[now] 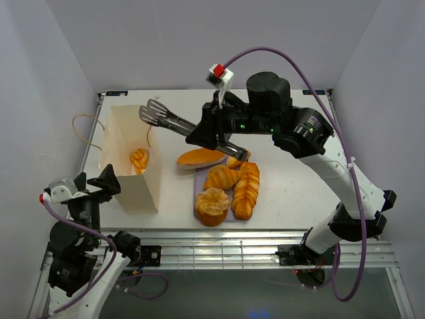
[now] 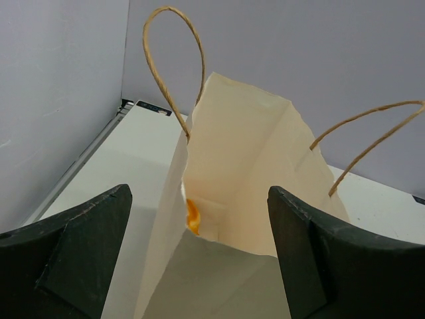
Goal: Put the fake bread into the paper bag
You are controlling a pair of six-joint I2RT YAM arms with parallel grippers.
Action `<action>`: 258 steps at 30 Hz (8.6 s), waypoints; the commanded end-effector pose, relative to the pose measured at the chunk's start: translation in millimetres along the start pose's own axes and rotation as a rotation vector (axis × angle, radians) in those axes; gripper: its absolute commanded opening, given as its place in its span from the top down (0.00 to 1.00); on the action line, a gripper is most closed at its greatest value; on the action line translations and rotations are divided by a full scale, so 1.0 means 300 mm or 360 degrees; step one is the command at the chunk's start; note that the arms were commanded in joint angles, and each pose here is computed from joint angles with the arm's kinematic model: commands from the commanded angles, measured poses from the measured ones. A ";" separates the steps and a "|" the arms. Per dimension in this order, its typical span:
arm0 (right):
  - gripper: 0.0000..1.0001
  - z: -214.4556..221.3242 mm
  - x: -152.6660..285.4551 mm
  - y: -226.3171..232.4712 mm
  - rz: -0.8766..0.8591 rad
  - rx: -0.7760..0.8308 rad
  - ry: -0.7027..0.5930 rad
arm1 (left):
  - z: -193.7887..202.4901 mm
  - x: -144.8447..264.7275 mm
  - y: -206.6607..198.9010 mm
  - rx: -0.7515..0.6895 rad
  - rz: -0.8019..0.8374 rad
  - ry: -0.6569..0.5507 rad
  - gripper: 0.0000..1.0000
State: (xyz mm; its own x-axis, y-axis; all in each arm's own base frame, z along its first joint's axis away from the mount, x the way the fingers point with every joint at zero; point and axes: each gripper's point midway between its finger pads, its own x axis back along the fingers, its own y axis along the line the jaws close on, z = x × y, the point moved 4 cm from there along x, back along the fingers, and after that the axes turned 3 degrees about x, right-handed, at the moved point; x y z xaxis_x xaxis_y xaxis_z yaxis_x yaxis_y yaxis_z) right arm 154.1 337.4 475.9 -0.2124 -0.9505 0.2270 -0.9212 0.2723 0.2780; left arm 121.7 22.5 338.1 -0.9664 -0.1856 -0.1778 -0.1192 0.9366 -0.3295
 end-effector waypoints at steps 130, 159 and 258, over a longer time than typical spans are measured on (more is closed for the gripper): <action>0.47 1.023 0.268 -0.243 0.0544 -0.0551 0.0801 | 0.157 -0.203 -0.106 -0.0053 -0.0181 0.0416 1.00; 0.72 0.909 0.231 -0.243 0.0526 -0.0498 0.0768 | 0.147 -0.207 -0.109 -0.0079 -0.0153 0.0382 1.00; 0.85 -0.078 0.038 -0.200 0.0300 0.0248 -0.0298 | 0.165 -0.245 -0.299 0.0050 0.0298 0.0567 1.00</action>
State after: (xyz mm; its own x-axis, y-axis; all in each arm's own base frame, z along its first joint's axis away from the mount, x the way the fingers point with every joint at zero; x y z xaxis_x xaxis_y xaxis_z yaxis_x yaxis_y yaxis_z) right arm 219.0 304.8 461.0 -0.4709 -0.8599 0.1970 -0.8593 0.4976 0.1180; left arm 215.4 -61.2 320.9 -0.9862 0.0938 0.1362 0.0416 0.9379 -0.3445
